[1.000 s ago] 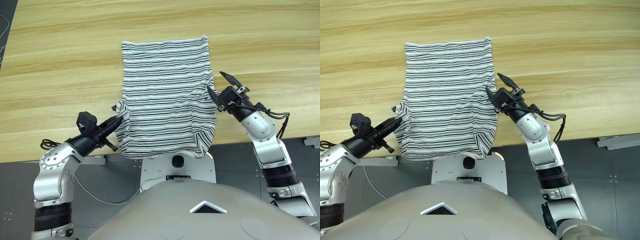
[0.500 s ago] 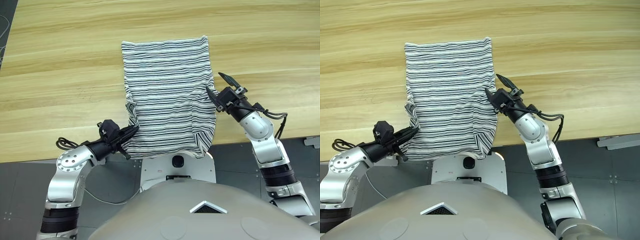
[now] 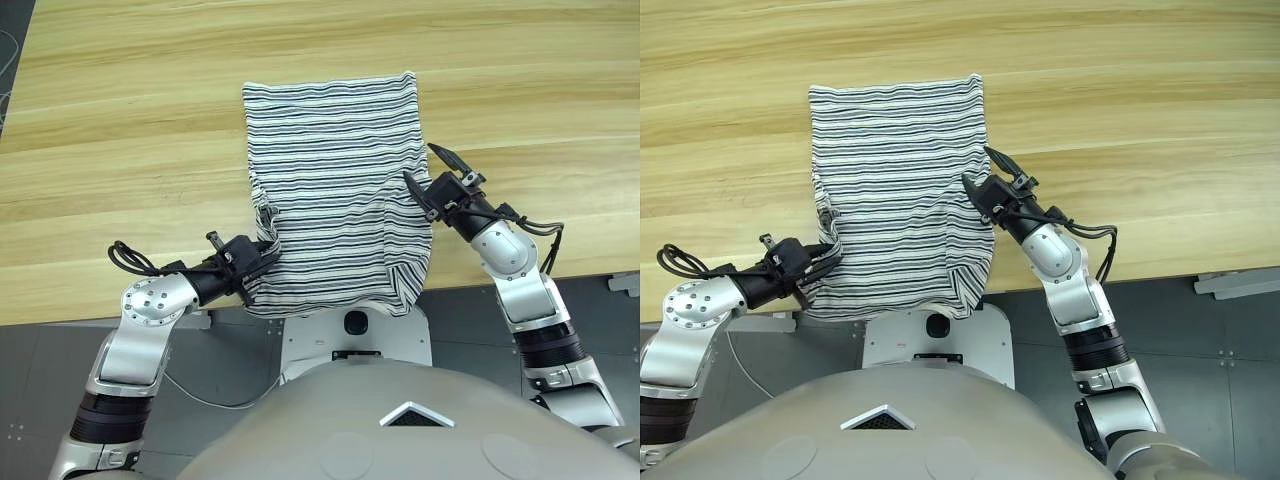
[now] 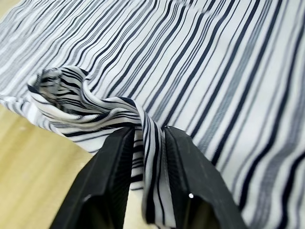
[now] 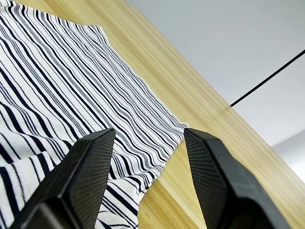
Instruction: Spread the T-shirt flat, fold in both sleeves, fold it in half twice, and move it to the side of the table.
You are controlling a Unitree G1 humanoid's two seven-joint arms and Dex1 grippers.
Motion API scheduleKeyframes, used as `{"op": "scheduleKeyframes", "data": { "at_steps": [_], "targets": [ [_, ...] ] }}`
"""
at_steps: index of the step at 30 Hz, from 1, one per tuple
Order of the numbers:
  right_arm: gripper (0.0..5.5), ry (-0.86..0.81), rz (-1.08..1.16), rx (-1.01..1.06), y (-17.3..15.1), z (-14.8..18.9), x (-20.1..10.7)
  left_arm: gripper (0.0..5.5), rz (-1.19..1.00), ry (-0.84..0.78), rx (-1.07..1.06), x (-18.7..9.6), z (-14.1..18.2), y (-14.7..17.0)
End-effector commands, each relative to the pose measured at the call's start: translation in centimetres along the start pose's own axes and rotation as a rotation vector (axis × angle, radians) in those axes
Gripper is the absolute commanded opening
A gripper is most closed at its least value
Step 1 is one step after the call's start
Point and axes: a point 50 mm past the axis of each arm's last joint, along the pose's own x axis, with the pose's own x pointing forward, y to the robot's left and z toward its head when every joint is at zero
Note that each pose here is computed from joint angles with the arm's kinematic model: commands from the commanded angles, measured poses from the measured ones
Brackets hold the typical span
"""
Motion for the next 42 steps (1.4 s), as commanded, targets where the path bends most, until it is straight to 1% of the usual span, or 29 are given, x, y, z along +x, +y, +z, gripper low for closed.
{"op": "scheduleKeyframes", "data": {
  "at_steps": [1, 7, 10, 13, 15, 17, 18, 19, 21, 24, 25, 27, 30, 32, 34, 36, 42],
  "targets": [
    [2.68, -0.004, -0.010, -0.006, -0.2, 0.0, 0.2, 1.74, 0.010, -0.007, 0.109, 0.3, 0.9, 0.4],
    [2.68, -0.003, -0.020, 0.001, -0.1, -0.1, 0.3, 2.57, -0.033, -0.051, 0.167, 0.8, 2.1, -0.2],
    [2.68, -0.003, -0.025, 0.002, -0.2, -0.1, 0.4, 3.01, -0.042, -0.090, 0.139, 1.0, 2.9, -0.2],
    [2.68, -0.005, -0.028, 0.003, -0.2, -0.2, 0.6, 3.49, -0.062, -0.171, -0.006, 1.3, 4.1, -0.2],
    [2.68, -0.008, -0.033, 0.003, -0.2, -0.2, 0.7, 3.96, -0.091, -0.236, -0.143, 1.5, 4.8, -0.3],
    [2.68, -0.009, -0.036, 0.003, -0.3, -0.2, 0.8, 4.27, -0.124, -0.334, -0.267, 1.8, 6.1, -0.4],
    [2.68, -0.011, -0.035, 0.002, -0.3, -0.2, 0.8, 4.39, -0.119, -0.428, -0.313, 1.8, 7.3, -0.2],
    [2.68, -0.012, -0.034, 0.002, -0.3, -0.2, 0.8, 4.51, -0.092, -0.524, -0.338, 1.6, 8.5, 0.2],
    [2.68, -0.009, -0.036, 0.003, -0.4, -0.4, 0.7, 4.51, 0.089, -0.655, -0.287, 0.7, 10.1, 2.4],
    [2.68, -0.004, -0.039, 0.005, -0.4, -0.6, 0.5, 4.51, 0.339, -0.691, -0.131, -0.1, 10.4, 5.4],
    [2.68, -0.004, -0.038, 0.006, -0.4, -0.6, 0.5, 4.51, 0.414, -0.689, -0.077, -0.1, 10.2, 6.3],
    [2.68, -0.006, -0.035, 0.007, -0.4, -0.6, 0.5, 4.51, 0.528, -0.672, -0.047, 0.2, 9.4, 7.7],
    [2.68, -0.008, -0.028, 0.003, -0.6, -0.6, 0.4, 4.51, 0.589, -0.602, -0.022, 1.2, 6.6, 9.2],
    [2.68, -0.004, -0.026, -0.001, -0.8, -0.7, 0.3, 4.51, 0.632, -0.550, 0.011, 1.2, 4.5, 10.1],
    [2.68, 0.002, -0.026, -0.005, -0.9, -0.9, 0.1, 4.51, 0.710, -0.514, -0.012, 0.9, 2.7, 10.8],
    [2.68, 0.007, -0.025, -0.005, -0.9, -1.1, 0.0, 4.51, 0.764, -0.478, -0.036, 1.6, 1.4, 10.0],
    [2.68, 0.023, -0.028, -0.002, -0.8, -1.6, -0.4, 4.51, 0.801, -0.346, 0.029, 4.5, -1.1, 4.5]
  ]
}}
